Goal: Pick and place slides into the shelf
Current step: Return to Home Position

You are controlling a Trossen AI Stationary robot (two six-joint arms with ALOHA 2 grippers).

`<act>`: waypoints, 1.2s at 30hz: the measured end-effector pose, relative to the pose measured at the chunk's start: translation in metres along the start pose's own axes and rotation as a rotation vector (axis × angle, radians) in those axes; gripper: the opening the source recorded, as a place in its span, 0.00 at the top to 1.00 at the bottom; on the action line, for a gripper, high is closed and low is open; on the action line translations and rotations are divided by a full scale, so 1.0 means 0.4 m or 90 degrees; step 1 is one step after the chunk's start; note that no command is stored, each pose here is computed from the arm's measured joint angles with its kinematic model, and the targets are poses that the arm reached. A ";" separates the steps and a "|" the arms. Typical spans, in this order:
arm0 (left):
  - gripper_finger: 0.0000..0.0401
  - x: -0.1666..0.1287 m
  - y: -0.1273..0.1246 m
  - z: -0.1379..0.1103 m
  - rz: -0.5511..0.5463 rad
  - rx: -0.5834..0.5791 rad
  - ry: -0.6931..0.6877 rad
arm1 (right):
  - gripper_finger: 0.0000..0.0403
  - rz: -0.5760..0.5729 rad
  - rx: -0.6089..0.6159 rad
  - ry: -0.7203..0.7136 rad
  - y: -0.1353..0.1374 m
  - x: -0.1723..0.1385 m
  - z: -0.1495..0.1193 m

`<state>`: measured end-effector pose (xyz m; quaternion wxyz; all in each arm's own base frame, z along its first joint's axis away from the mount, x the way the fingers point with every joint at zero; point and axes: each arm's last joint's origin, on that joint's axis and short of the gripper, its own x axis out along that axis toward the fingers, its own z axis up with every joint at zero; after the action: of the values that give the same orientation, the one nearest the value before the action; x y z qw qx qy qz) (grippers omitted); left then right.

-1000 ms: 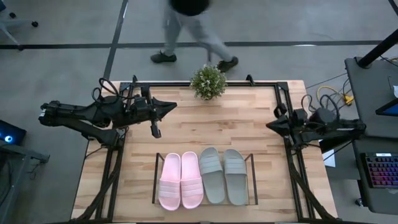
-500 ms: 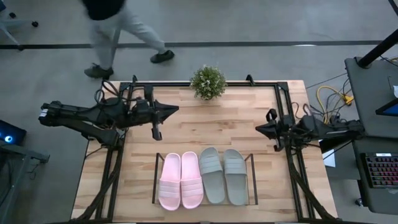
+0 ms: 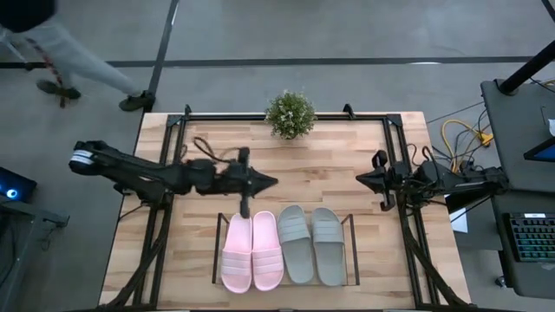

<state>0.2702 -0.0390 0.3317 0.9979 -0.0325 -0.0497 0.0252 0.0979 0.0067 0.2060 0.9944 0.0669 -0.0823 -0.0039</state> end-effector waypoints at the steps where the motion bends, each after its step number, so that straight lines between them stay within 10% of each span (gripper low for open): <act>1: 1.00 0.010 -0.002 -0.015 -0.001 0.003 0.016 | 0.98 -0.006 -0.002 -0.004 0.000 0.000 0.005; 15: 1.00 -0.101 0.048 -0.015 0.079 0.063 0.043 | 0.98 -0.036 -0.006 -0.022 -0.001 0.000 0.033; 22: 1.00 -0.230 0.098 -0.090 0.109 0.033 -0.094 | 0.98 -0.074 -0.007 -0.012 -0.005 0.005 0.028; 36: 1.00 -0.390 0.133 -0.221 0.150 0.062 0.034 | 0.98 -0.129 -0.007 0.027 -0.010 0.022 0.011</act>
<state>0.1216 0.0002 0.2251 0.9894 0.0099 -0.0180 0.1435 0.1060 0.0020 0.2111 0.9908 0.0697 -0.0538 -0.1032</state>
